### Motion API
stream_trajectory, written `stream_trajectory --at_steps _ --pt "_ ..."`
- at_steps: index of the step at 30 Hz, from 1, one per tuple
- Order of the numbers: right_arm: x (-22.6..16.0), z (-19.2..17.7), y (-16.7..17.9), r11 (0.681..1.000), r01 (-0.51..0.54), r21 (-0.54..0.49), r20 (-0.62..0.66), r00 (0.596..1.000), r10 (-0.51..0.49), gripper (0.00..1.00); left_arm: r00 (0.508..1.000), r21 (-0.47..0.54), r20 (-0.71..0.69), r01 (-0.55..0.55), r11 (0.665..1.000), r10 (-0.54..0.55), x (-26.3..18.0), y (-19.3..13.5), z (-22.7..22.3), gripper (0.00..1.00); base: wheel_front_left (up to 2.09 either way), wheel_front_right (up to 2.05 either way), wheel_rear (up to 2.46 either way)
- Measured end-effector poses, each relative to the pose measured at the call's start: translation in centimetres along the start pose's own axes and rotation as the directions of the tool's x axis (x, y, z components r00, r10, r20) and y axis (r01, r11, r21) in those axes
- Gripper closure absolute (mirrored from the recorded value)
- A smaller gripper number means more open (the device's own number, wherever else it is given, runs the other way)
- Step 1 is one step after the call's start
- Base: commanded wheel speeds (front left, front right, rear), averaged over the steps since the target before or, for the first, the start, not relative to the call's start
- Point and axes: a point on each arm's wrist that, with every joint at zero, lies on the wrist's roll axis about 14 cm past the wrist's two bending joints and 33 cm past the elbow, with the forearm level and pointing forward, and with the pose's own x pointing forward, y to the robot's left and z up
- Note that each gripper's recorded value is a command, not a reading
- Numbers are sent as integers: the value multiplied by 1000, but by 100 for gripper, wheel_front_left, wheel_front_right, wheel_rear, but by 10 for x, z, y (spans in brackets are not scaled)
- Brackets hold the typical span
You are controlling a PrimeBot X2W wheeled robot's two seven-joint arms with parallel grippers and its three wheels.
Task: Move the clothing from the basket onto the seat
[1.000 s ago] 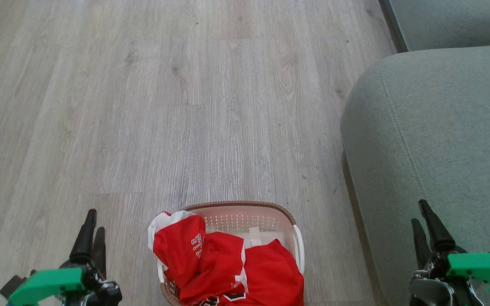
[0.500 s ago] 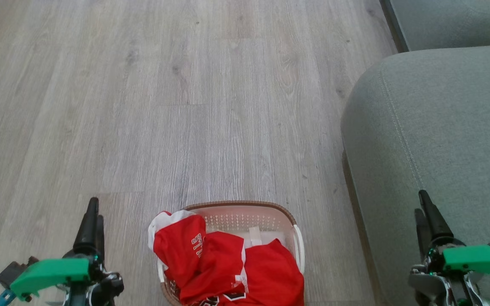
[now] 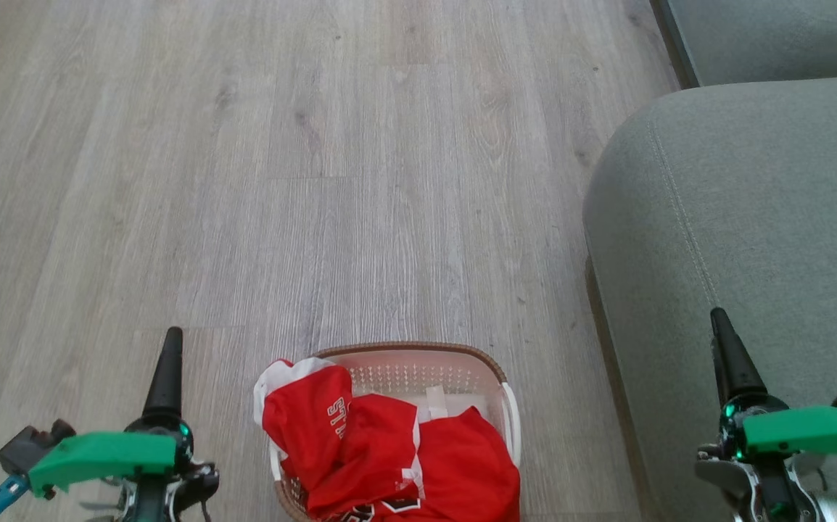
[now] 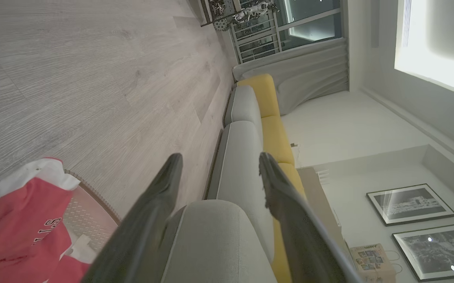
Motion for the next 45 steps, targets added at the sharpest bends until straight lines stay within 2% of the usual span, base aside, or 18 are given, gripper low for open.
stream_trajectory --at_steps 6,14,24,34,45 --pt "1 0 6 997 -20 -81 -1 1000 20 0 1000 80 3 14 997 -14 1 -4 0 0 0 0 0" --pt "2 1 14 982 -46 -183 1 999 47 0 999 218 -2 50 975 -51 3 -16 -4 0 0 0 0" --pt "3 -2 18 939 -66 -337 -9 998 67 0 997 360 2 73 930 -79 6 -25 -4 0 0 0 0" --pt "4 -1 23 867 -90 -489 -18 996 93 0 993 522 -12 106 846 -117 6 -33 -9 0 0 0 0" --pt "5 -3 29 765 -115 -633 -29 992 125 0 987 677 -40 141 723 -155 8 -44 -16 0 0 0 0"
